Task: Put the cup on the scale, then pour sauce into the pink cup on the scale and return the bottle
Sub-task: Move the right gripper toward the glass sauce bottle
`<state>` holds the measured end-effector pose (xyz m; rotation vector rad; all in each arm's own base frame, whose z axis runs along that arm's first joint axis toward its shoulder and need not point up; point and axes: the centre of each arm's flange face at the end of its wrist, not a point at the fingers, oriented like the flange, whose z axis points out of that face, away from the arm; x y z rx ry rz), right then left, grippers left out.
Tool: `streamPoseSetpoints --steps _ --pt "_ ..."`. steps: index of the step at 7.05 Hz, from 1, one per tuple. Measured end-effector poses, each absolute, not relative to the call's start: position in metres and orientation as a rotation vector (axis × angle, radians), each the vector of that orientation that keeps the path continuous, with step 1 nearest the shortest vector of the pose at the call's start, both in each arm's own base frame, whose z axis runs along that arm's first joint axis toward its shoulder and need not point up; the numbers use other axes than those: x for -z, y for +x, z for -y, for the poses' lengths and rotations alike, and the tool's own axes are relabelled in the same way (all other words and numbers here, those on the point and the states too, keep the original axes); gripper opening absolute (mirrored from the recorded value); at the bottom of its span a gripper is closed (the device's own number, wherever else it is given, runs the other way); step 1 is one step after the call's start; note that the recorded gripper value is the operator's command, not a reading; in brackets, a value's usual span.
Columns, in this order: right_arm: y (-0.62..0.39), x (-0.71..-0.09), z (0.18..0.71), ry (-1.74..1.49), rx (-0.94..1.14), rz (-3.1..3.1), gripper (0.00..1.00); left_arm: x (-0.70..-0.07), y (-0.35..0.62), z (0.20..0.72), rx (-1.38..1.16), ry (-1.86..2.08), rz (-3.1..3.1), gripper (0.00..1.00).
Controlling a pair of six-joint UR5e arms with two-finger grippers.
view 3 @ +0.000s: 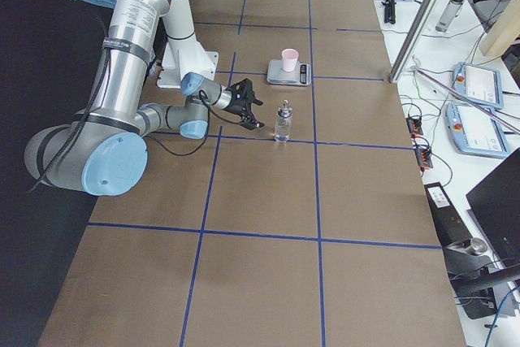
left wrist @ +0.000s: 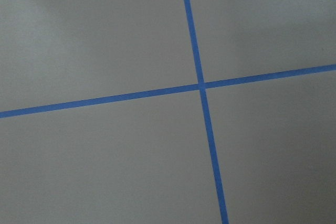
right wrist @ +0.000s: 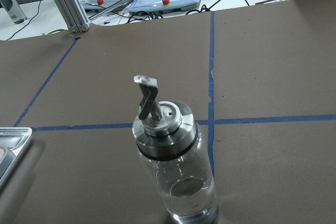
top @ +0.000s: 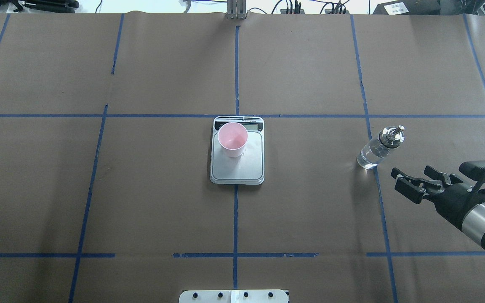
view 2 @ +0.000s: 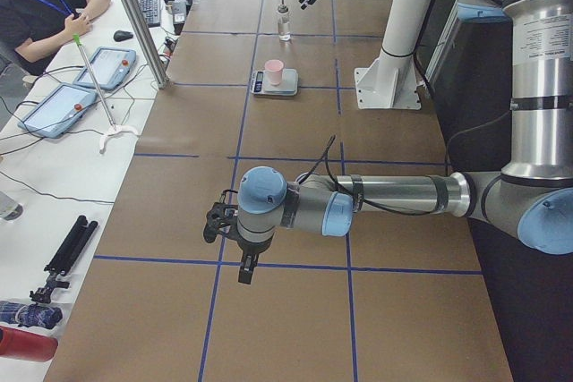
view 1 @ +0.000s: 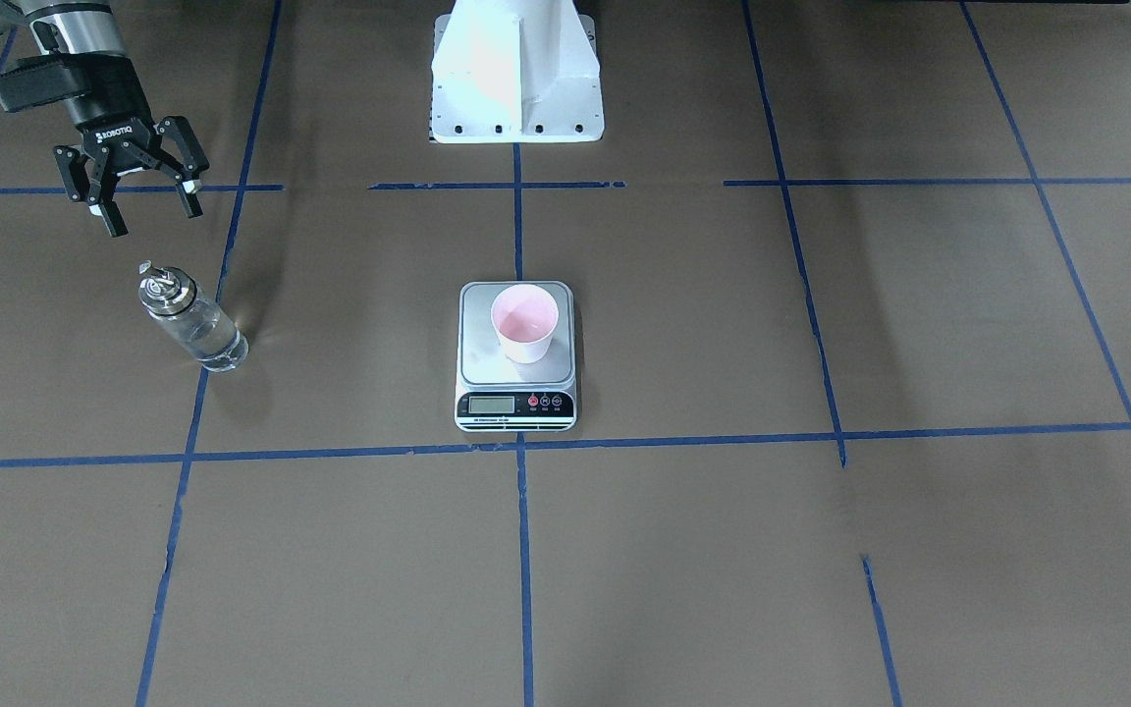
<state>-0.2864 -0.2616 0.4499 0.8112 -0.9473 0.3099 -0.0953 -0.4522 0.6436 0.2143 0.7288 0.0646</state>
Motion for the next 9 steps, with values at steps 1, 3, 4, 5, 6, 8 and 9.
streamPoseSetpoints --steps 1,3,4,5,6,8,9 --pt "-0.293 -0.453 0.259 0.834 -0.313 0.937 1.0 -0.644 -0.096 0.452 -0.064 0.213 -0.722 1.0" --pt "-0.311 -0.468 0.252 0.902 -0.295 0.882 1.0 -0.645 -0.096 0.452 -0.063 0.211 -0.72 1.0" --pt "-0.325 -0.476 0.252 0.934 -0.283 0.856 1.0 -0.644 -0.095 0.451 -0.064 0.211 -0.72 1.0" --pt "-0.339 -0.483 0.254 0.955 -0.277 0.837 1.0 -0.644 -0.095 0.451 -0.064 0.211 -0.721 1.0" --pt "-0.352 -0.488 0.256 0.972 -0.271 0.821 1.0 -0.644 -0.095 0.451 -0.065 0.211 -0.721 1.0" --pt "-0.375 -0.496 0.26 0.993 -0.255 0.801 1.0 -0.645 -0.095 0.45 -0.063 0.209 -0.72 1.0" --pt "-0.387 -0.498 0.262 0.996 -0.255 0.801 1.0 -0.646 -0.095 0.45 -0.062 0.208 -0.72 1.0"
